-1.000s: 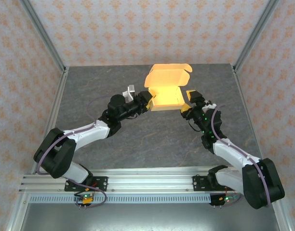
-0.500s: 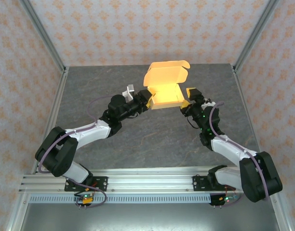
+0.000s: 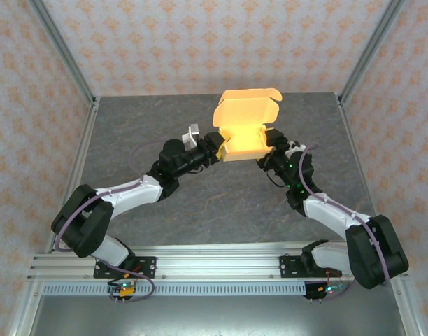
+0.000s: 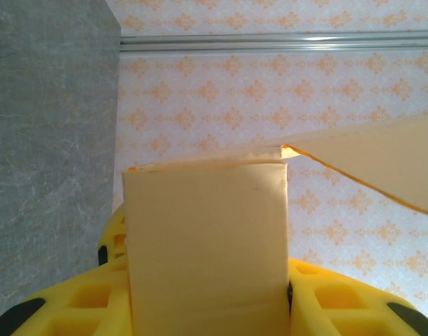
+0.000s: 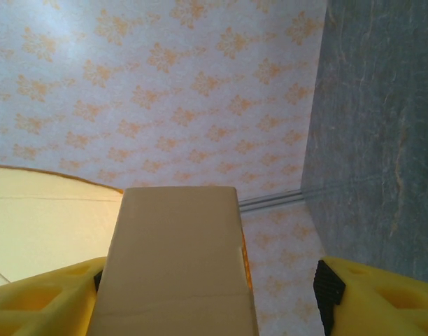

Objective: Fold the paper box

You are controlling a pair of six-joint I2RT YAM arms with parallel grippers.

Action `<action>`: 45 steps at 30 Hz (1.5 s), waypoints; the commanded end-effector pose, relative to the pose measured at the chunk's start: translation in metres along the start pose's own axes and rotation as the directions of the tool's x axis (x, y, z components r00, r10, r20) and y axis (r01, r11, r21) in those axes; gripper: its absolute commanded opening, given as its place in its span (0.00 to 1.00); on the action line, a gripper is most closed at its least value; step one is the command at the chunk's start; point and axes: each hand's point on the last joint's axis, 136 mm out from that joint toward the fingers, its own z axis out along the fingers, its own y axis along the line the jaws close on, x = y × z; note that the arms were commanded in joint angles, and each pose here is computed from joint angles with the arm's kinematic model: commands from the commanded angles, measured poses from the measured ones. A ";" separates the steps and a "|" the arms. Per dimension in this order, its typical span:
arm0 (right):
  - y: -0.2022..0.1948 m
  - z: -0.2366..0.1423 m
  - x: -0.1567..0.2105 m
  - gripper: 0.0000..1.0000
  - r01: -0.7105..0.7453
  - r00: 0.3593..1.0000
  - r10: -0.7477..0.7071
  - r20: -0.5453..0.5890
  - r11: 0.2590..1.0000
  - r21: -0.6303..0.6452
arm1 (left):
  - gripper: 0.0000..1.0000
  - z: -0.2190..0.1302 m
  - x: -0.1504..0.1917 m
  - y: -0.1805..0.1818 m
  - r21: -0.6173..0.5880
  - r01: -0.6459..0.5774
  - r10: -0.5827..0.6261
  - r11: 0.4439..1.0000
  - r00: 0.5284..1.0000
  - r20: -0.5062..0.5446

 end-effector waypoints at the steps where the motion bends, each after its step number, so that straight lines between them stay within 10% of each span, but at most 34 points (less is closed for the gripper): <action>1: 0.012 -0.007 -0.004 0.74 0.058 0.998 -0.058 0.039 0.998 -0.020 | 0.23 0.002 0.006 -0.026 0.090 -0.012 0.015 0.996 0.999 -0.033; 13: 0.026 -0.011 -0.011 0.75 0.039 0.995 -0.033 0.089 0.997 -0.066 | 0.23 0.002 0.005 -0.020 0.076 -0.004 0.006 0.997 1.000 -0.027; 45: -0.031 -0.003 -0.013 0.29 0.186 0.980 -0.194 0.052 0.973 0.135 | 0.23 0.002 0.004 -0.016 0.064 -0.005 0.007 0.998 1.000 -0.023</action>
